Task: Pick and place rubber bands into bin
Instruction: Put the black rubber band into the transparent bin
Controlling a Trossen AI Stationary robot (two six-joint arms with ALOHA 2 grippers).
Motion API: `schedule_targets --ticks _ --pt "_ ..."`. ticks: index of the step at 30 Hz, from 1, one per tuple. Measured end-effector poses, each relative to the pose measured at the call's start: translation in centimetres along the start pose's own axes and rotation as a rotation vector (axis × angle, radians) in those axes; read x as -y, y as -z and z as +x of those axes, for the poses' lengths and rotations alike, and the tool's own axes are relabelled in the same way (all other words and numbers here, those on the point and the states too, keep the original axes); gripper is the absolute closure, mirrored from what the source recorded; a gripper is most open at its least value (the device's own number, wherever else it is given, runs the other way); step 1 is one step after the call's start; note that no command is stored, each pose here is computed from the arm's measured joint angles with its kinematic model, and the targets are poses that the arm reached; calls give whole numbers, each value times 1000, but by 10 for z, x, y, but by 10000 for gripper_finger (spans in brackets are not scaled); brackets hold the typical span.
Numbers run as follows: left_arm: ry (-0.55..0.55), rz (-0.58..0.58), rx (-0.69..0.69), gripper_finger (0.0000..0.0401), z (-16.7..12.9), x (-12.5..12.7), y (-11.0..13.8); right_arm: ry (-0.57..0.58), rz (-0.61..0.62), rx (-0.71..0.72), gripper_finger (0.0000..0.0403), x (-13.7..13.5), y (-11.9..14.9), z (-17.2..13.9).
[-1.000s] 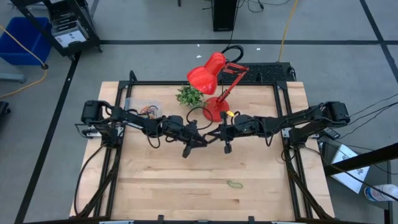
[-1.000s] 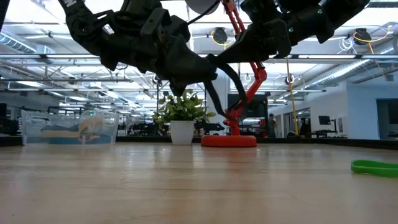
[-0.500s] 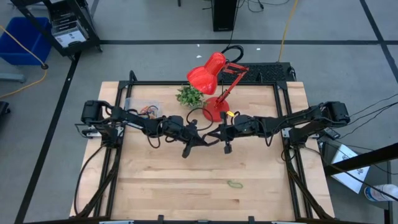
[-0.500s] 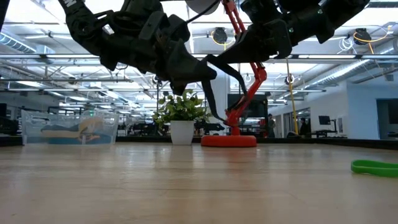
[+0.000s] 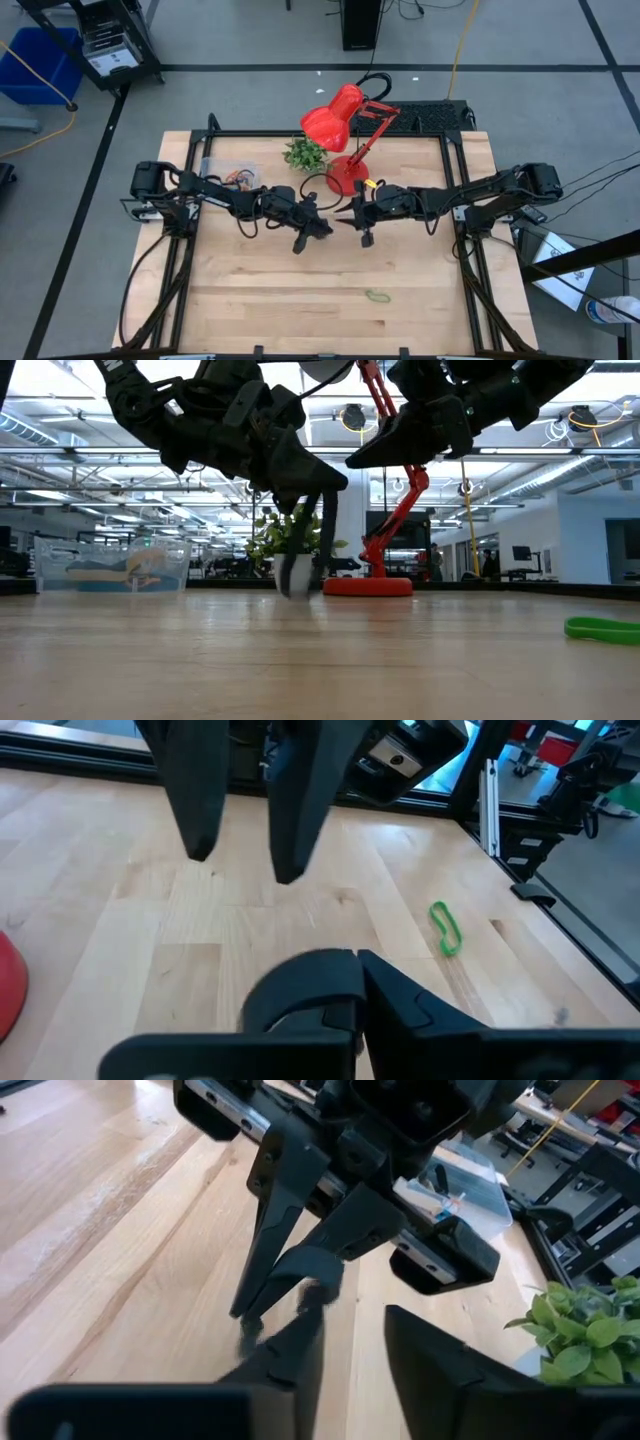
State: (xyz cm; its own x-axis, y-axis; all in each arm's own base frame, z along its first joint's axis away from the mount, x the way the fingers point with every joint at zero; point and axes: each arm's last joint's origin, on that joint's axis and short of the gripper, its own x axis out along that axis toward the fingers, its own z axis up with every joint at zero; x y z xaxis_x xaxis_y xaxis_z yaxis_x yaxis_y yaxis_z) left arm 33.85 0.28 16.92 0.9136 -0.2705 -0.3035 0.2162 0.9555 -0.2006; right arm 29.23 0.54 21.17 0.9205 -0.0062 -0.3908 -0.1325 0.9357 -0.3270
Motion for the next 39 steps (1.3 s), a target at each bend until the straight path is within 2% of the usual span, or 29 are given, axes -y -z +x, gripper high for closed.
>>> schedule_targets --ticks 7,10,14,17,22,27,33,39 --pt "-2 -2 0 396 0 0 0 -2 53 -5 231 0 1 0" --pt "-5 -16 -8 392 -2 -1 -1 -6 54 -18 218 -1 2 0" --pt "-50 -38 -50 396 -19 -1 -12 -18 93 -56 211 -2 5 0" --pt "-156 -9 -81 395 -40 1 -25 -27 106 -88 213 -3 8 0" --pt "-308 55 -53 396 -83 15 -53 -38 103 -130 217 -4 12 -1" --pt "-588 40 -52 397 -138 27 -67 -38 101 -136 214 -5 13 -1" --pt "-883 -39 -69 397 -188 36 -63 -38 98 -135 217 -5 13 -1" --pt "-1074 -128 -144 397 -210 38 -48 -38 99 -136 215 -4 13 -1"
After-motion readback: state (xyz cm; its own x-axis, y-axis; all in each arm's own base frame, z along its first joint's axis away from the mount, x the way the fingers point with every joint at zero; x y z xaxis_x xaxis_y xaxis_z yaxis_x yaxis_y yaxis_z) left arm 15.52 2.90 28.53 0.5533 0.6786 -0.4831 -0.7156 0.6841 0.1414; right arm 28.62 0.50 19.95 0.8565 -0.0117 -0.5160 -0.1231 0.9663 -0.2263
